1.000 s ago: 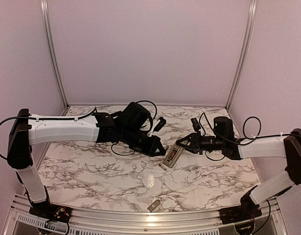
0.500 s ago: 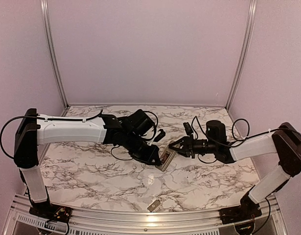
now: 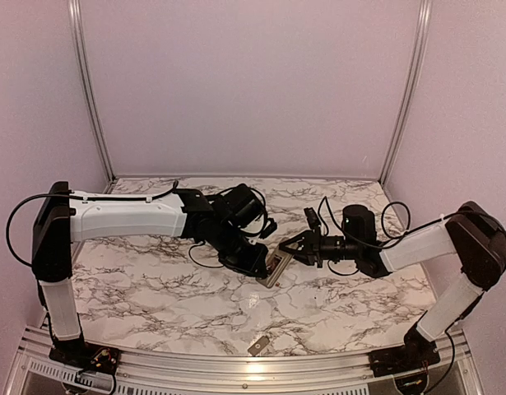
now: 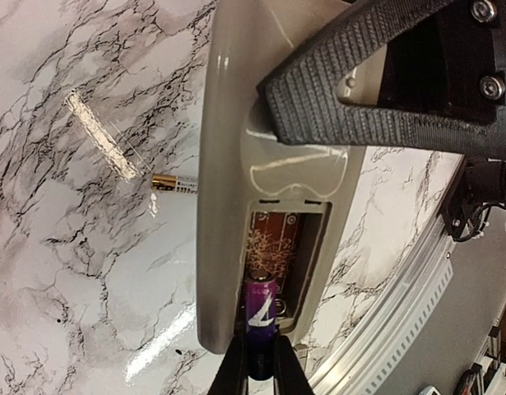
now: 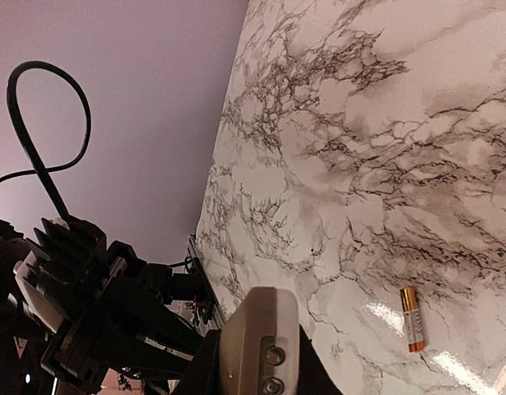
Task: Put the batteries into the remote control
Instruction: Place the battery in the battery compartment.
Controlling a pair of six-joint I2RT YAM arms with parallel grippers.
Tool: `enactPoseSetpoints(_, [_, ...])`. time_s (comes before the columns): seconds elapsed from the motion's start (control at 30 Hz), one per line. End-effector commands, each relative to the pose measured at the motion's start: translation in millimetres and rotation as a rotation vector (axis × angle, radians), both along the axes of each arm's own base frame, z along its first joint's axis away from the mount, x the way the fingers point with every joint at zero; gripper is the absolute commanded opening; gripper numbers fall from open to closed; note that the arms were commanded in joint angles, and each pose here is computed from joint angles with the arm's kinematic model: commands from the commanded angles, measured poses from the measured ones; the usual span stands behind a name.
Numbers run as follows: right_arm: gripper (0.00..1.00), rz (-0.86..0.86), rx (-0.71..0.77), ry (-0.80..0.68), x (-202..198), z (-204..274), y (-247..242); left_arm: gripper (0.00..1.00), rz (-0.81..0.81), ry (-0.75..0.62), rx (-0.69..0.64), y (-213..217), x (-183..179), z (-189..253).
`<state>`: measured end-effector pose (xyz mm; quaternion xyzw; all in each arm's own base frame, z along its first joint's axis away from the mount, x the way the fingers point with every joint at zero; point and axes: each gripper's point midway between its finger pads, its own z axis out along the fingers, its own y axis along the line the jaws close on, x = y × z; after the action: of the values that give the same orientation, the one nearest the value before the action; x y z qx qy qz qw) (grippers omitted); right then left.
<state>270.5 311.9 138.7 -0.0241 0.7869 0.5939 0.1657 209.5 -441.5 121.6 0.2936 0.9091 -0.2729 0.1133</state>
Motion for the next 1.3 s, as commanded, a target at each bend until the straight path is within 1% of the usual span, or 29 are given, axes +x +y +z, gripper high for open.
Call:
enactPoseSetpoints(0.0, [0.00,0.056,0.087,-0.039,-8.3,25.0,14.7,0.00,0.028,-0.025,0.089,7.6,8.8,-16.1])
enactPoseSetpoints(0.17, [0.00,0.068,0.098,-0.028,-10.3,23.6,17.1,0.00,0.046,-0.037,0.116,9.2,15.9,-19.9])
enactPoseSetpoints(0.57, [0.00,0.092,0.153,0.006,-15.1,25.2,19.6,0.00,0.049,-0.065,0.138,6.5,24.6,-19.6])
enactPoseSetpoints(0.8, [0.00,0.092,0.153,0.006,-15.0,25.7,19.9,0.04,0.057,-0.072,0.176,10.9,28.0,-24.5])
enactPoseSetpoints(1.07, [0.00,0.069,0.129,-0.010,-10.7,23.8,18.7,0.02,0.039,-0.043,0.197,17.9,19.7,-27.6])
enactPoseSetpoints(1.27, [0.00,0.066,0.130,-0.008,-11.0,24.2,18.1,0.05,0.043,-0.028,0.236,25.2,17.1,-35.6])
